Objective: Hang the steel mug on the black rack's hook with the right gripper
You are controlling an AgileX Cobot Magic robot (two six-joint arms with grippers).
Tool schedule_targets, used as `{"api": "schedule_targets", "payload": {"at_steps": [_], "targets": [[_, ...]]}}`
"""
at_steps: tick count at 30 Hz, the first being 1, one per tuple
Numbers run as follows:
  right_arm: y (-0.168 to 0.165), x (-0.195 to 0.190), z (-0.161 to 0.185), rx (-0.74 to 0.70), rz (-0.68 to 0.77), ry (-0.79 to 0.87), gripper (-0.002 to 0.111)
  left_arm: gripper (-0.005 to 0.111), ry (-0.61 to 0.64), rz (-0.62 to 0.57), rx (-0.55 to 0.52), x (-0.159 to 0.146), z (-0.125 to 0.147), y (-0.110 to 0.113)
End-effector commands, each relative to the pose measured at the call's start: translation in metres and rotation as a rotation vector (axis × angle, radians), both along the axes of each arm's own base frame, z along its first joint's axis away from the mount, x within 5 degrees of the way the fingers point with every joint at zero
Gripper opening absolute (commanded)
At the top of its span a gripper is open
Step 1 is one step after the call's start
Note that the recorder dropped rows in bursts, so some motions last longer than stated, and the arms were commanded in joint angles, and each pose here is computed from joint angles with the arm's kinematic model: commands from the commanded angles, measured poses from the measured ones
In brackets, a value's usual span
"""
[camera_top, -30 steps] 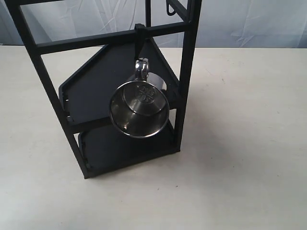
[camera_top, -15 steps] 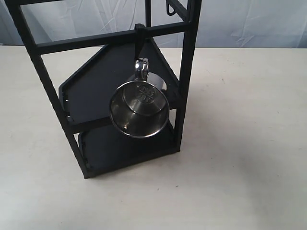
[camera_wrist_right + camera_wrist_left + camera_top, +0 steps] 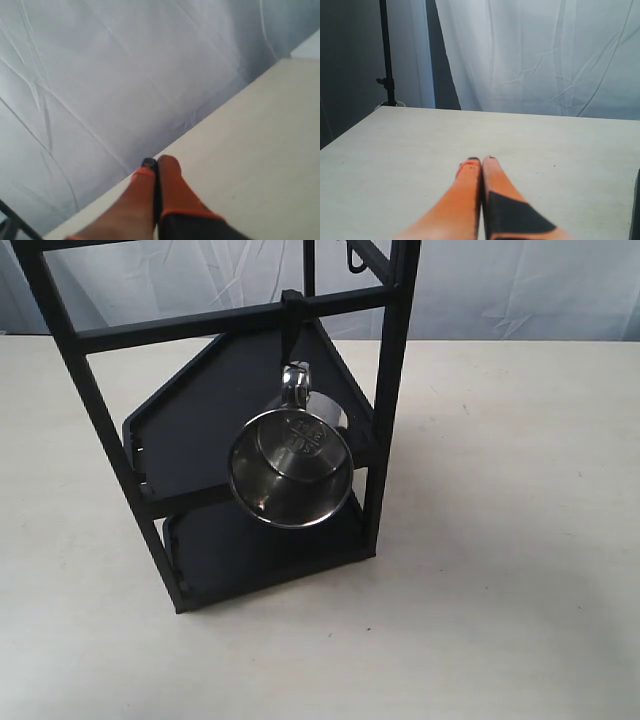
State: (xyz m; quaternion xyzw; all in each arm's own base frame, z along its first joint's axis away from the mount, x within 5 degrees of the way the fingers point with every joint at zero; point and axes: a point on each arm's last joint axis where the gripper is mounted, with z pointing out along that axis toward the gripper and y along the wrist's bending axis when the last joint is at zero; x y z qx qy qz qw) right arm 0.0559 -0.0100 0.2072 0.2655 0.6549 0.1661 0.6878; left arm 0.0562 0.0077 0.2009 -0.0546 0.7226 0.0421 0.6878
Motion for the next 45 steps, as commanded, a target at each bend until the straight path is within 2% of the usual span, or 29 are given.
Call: {"api": "schedule_targets", "payload": {"at_steps": [1, 45], "targets": [[-0.0016, -0.0007, 0.0020, -0.383, -0.049, 0.023, -0.001, 0.002, -0.011, -0.009, -0.008, -0.0003, 0.0006, -0.0006], [-0.0021, -0.0007, 0.0010, -0.389, -0.052, 0.036, -0.001, 0.002, -0.011, -0.009, -0.008, -0.0003, 0.0006, -0.0006]]}}
